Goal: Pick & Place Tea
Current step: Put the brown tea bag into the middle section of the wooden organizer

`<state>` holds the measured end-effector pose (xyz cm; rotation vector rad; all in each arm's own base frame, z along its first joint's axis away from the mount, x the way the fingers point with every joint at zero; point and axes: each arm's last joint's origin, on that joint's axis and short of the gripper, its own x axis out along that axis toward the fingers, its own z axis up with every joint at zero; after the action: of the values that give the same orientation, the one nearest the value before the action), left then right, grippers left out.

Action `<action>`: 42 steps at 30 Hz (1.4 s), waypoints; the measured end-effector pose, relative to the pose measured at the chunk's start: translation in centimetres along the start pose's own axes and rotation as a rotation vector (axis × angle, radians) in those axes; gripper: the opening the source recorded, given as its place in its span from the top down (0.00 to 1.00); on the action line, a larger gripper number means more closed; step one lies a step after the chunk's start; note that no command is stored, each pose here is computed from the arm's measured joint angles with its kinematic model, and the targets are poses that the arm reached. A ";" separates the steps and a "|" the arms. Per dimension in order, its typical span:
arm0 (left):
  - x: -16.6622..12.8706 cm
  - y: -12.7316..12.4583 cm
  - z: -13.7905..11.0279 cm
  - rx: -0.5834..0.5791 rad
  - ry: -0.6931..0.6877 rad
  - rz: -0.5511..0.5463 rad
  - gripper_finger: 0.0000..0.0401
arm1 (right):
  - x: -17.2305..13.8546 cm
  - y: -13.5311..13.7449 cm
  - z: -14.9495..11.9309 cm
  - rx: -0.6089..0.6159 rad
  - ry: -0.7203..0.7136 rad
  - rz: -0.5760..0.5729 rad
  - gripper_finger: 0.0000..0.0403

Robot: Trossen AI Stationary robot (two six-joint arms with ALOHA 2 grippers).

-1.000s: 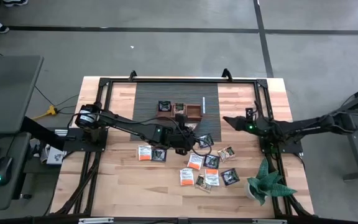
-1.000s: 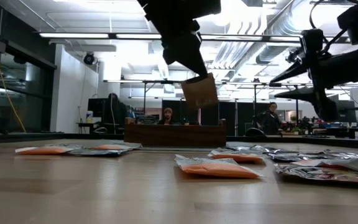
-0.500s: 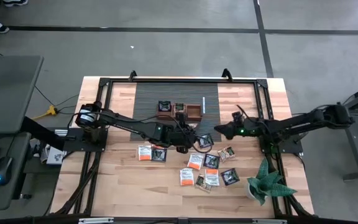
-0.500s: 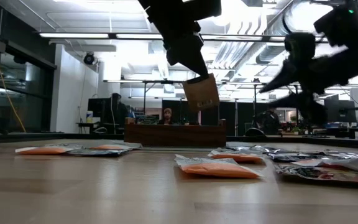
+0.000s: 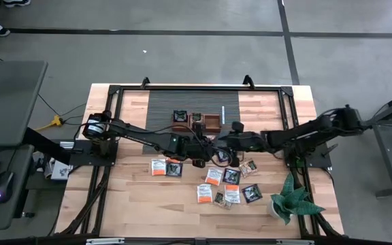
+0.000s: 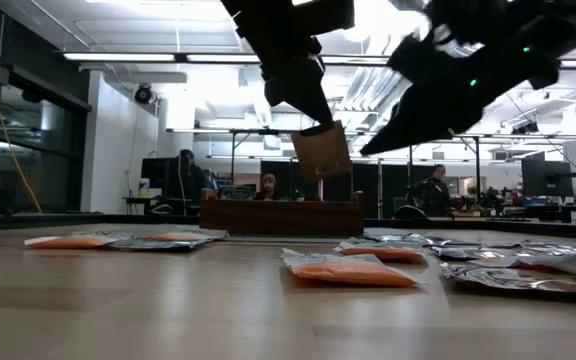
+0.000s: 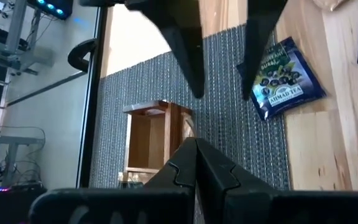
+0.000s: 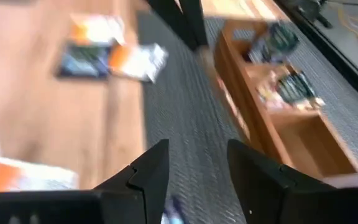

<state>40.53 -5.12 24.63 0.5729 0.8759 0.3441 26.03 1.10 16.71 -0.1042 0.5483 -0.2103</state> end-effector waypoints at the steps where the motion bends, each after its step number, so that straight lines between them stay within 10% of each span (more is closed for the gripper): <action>1: 0.0 0.0 0.0 0.003 0.004 -0.001 1.00 | 0.3 0.0 0.0 -0.011 0.025 -0.024 0.60; 12: 0.0 0.0 -0.1 0.006 0.007 -0.005 1.00 | 1.0 0.0 0.2 0.052 0.035 -0.099 0.58; 31: 0.0 0.1 -0.4 0.045 0.045 0.059 1.00 | 1.6 -2.4 -0.4 1.385 0.029 -0.138 0.58; 42: 0.0 0.1 -0.3 0.041 0.043 0.068 1.00 | 1.9 -3.8 0.9 1.603 -0.072 -0.010 0.58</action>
<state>40.25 -4.90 24.56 0.6362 0.9081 0.4018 27.40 -2.98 17.11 1.4346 0.1823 -0.5966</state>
